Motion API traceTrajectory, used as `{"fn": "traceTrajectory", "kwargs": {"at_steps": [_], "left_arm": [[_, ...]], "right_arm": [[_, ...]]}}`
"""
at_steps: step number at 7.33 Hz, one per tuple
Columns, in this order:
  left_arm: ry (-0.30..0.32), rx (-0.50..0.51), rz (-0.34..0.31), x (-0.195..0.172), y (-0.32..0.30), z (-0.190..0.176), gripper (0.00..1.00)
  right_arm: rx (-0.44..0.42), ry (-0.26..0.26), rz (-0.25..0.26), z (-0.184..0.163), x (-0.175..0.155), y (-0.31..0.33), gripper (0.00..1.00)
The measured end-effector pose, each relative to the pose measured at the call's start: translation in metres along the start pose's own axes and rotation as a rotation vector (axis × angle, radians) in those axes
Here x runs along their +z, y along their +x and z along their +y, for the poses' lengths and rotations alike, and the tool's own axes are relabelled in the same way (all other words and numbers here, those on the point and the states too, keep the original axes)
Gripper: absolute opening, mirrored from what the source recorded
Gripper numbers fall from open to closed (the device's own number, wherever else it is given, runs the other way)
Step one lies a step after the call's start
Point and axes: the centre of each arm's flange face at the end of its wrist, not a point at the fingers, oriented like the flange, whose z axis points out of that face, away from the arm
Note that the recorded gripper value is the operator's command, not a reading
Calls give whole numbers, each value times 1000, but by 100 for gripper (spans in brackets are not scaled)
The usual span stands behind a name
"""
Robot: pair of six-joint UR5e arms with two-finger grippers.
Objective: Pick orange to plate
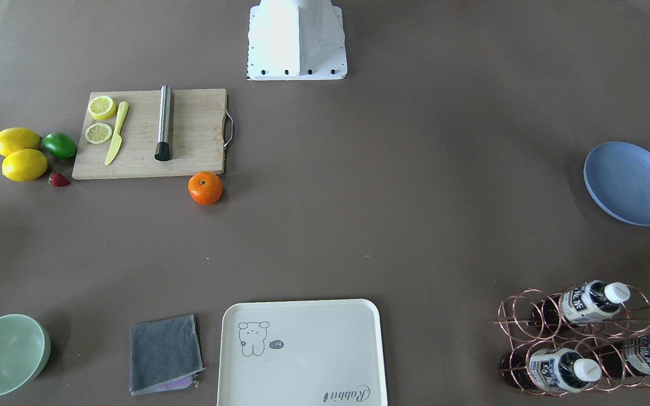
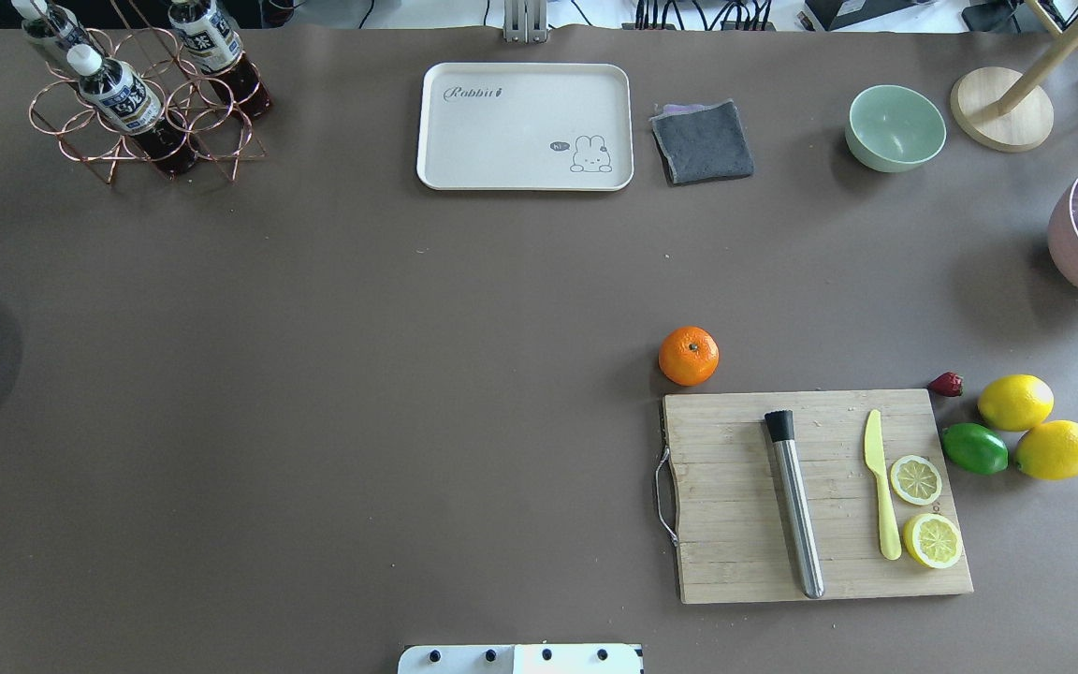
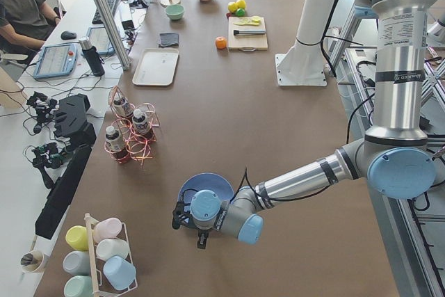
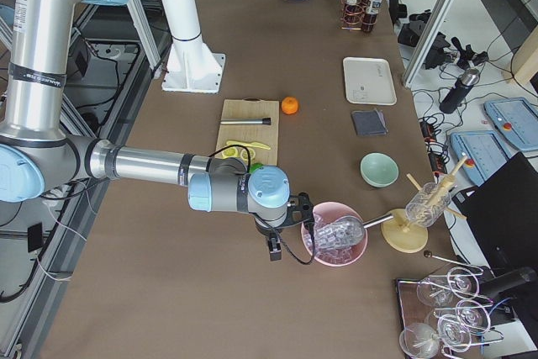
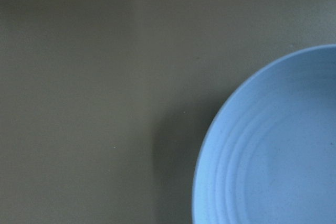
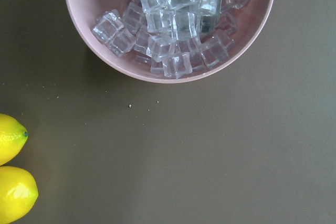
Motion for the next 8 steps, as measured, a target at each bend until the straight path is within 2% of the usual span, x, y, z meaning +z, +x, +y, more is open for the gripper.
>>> {"fn": "traceTrajectory", "kwargs": {"at_steps": [1,3,4,5,6,8], "left_arm": [[-6,3,4,3,2,0,83],[-15,9,8,6,6,0,58],[-17,7,9,7,7,1,40],[-17,-2,11,9,9,0,5],[-15,-12,15,11,14,-1,0],[-4,-25,22,10,22,-4,0]], "right_arm": [[-1,0,0,0,0,0,100],[-3,-1,0,0,0,-1,100],[-5,-2,-1,0,1,-1,100],[-7,-3,0,0,1,-1,100],[-10,-4,0,0,2,-1,100],[-17,-3,2,-3,1,-2,100]]}}
